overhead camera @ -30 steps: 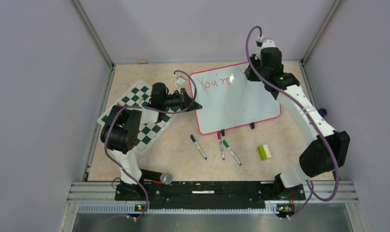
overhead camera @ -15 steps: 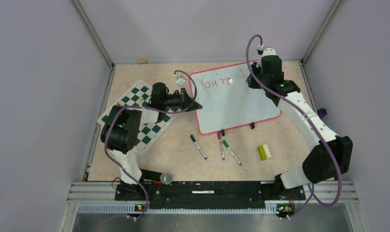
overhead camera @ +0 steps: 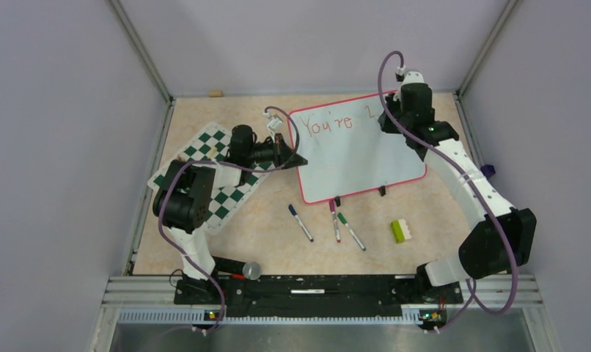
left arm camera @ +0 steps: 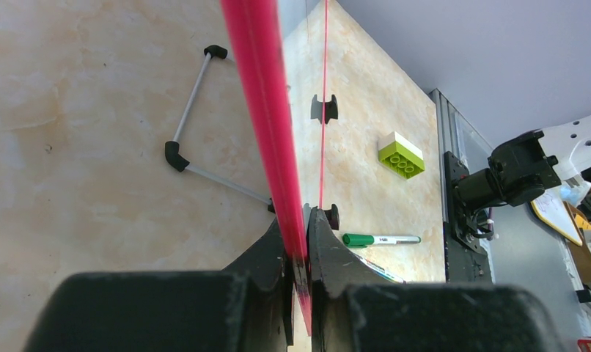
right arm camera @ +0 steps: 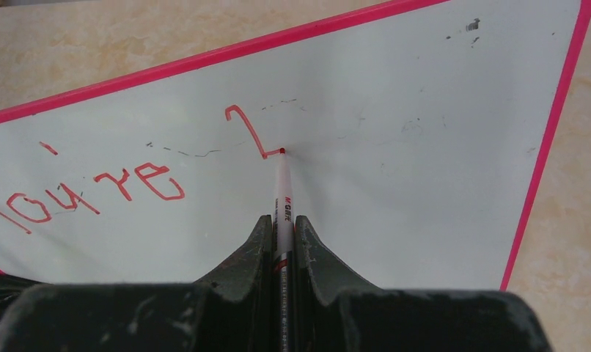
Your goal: Write a sentence on the whiteboard
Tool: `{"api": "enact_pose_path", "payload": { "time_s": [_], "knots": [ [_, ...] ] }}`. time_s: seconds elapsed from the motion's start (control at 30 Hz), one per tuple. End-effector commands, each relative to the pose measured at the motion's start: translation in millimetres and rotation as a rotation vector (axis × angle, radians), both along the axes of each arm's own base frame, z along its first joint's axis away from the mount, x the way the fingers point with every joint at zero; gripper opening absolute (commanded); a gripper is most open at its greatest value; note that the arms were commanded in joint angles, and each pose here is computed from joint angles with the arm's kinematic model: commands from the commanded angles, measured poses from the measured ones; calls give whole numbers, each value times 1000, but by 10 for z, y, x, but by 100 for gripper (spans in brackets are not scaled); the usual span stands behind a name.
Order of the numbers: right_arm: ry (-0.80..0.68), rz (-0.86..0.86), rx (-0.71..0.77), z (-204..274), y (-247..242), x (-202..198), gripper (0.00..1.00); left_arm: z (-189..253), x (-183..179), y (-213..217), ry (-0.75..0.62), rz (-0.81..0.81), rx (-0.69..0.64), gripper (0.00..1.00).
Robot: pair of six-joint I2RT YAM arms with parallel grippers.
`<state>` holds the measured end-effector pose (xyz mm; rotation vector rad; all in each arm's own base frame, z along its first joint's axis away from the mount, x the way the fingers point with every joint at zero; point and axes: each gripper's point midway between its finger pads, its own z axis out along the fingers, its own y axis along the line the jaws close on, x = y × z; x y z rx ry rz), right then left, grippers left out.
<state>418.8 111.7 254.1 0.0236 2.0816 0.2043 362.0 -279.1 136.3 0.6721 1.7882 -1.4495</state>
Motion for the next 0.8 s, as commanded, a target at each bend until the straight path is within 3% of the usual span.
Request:
{"api": "enact_pose_path", "payload": {
  "time_s": [0.0, 0.77],
  "knots": [
    [-104, -37, 39, 415, -123, 42, 0, -336, -27, -36, -85, -8, 86, 0],
    [-135, 48, 104, 662, 48, 95, 0, -330, -26, -38, -87, -7, 87, 0]
  ]
}}
